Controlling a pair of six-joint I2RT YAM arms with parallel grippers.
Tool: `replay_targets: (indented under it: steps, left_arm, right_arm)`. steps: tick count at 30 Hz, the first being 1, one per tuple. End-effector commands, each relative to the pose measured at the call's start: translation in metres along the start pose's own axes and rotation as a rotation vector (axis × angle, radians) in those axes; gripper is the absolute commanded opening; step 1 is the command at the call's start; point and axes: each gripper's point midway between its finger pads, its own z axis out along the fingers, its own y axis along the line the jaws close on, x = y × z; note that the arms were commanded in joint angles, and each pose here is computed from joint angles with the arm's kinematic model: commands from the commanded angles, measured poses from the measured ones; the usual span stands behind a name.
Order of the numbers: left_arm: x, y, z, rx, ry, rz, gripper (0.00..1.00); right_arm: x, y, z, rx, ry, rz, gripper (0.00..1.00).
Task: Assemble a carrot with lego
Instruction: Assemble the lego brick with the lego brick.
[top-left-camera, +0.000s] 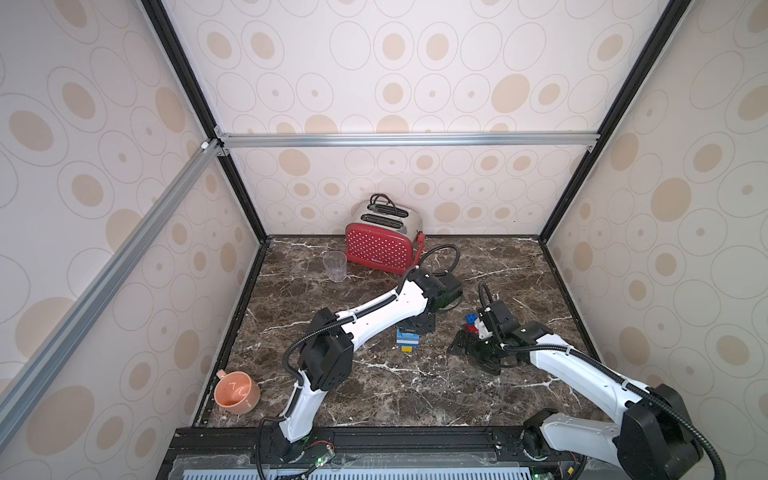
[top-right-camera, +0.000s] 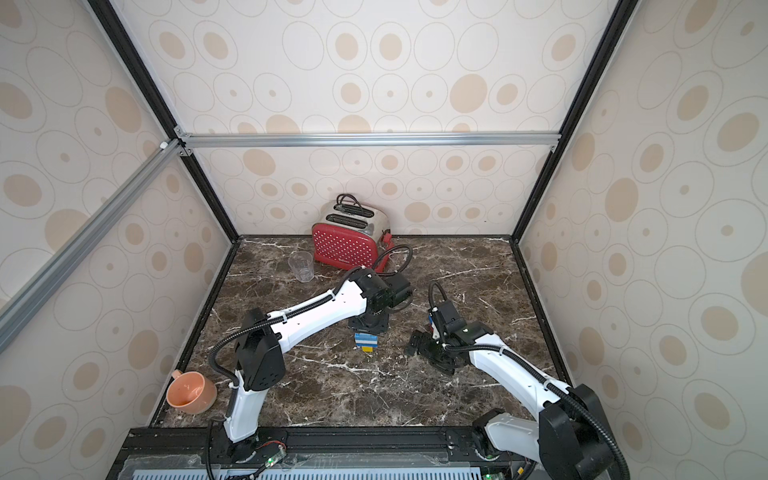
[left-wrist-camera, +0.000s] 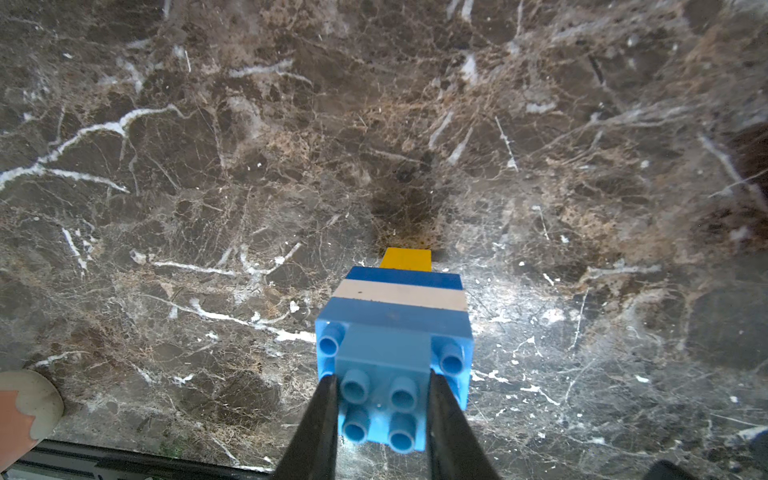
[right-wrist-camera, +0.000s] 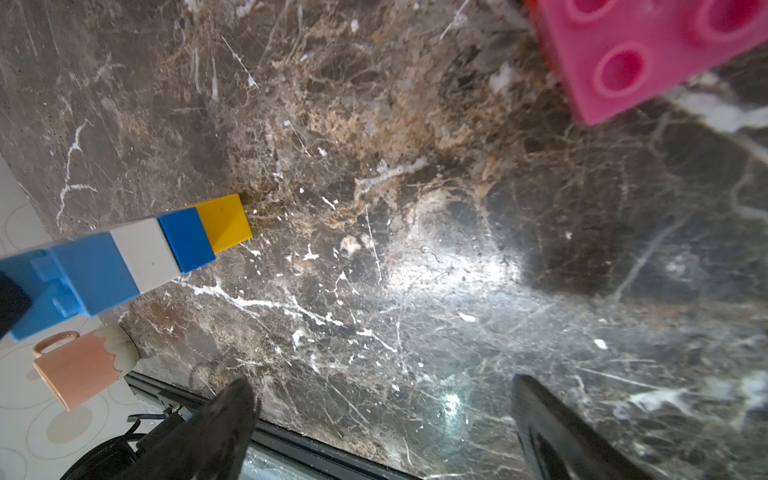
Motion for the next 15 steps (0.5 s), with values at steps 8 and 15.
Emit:
replay_targets:
  steps: [8, 15]
  left_arm:
    - [0.019, 0.004, 0.026, -0.105, 0.110, 0.062, 0.18]
    - [0.013, 0.005, 0.018, -0.105, 0.086, 0.060, 0.32]
  right_arm:
    - [-0.004, -0.002, -0.003, 0.016, -0.011, 0.011, 0.99]
    - [-0.005, -0.001, -0.004, 0.016, -0.018, 0.009, 0.99]
